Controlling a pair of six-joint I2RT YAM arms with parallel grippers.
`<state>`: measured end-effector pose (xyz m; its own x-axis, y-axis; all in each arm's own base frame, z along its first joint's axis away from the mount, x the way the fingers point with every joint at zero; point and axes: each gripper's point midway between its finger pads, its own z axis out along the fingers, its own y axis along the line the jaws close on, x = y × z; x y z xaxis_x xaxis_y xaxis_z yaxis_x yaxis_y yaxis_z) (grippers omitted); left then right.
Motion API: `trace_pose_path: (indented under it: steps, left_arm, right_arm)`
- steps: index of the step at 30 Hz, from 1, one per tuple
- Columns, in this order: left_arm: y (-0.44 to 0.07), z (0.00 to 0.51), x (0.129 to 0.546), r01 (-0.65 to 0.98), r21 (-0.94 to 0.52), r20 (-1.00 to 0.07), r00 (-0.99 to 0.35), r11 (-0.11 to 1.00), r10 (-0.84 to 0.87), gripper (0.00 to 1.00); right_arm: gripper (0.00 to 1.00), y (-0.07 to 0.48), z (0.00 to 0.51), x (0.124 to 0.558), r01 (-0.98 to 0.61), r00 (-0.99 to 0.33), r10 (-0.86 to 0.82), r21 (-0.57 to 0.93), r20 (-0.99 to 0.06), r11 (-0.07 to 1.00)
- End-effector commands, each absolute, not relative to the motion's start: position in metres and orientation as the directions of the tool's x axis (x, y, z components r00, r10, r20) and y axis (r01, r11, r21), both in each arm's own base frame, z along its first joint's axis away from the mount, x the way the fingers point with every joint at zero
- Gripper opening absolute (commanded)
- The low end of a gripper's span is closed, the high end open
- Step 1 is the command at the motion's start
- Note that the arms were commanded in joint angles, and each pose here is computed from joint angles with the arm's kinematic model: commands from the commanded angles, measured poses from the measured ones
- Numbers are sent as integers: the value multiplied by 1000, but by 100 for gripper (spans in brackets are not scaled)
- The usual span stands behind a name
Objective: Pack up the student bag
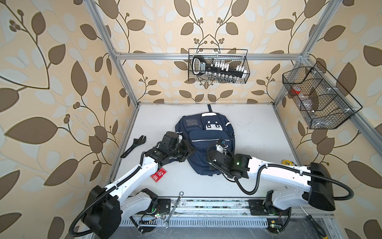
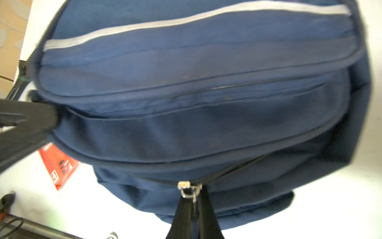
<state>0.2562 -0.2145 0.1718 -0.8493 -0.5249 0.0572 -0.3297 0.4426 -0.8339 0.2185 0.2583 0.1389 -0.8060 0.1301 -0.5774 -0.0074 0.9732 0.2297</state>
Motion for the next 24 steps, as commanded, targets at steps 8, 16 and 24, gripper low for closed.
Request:
trace_pose_path:
  steps: [8,16,24]
  left_arm:
    - [-152,195,300,-333,-789,-120,-741,516,-661,0]
    - [-162,195,331,-344,-814,-46,-765,467,-642,0]
    - [-199,201,262,-331,-772,-62,-809,542,-584,65]
  right_arm:
    - [0,157,124,221,47,-852,58,34,-521,998]
    - [0,192,133,218,-67,-876,18,159,-482,985]
    - [0,223,153,224,-131,-879,-1,240,-476,962]
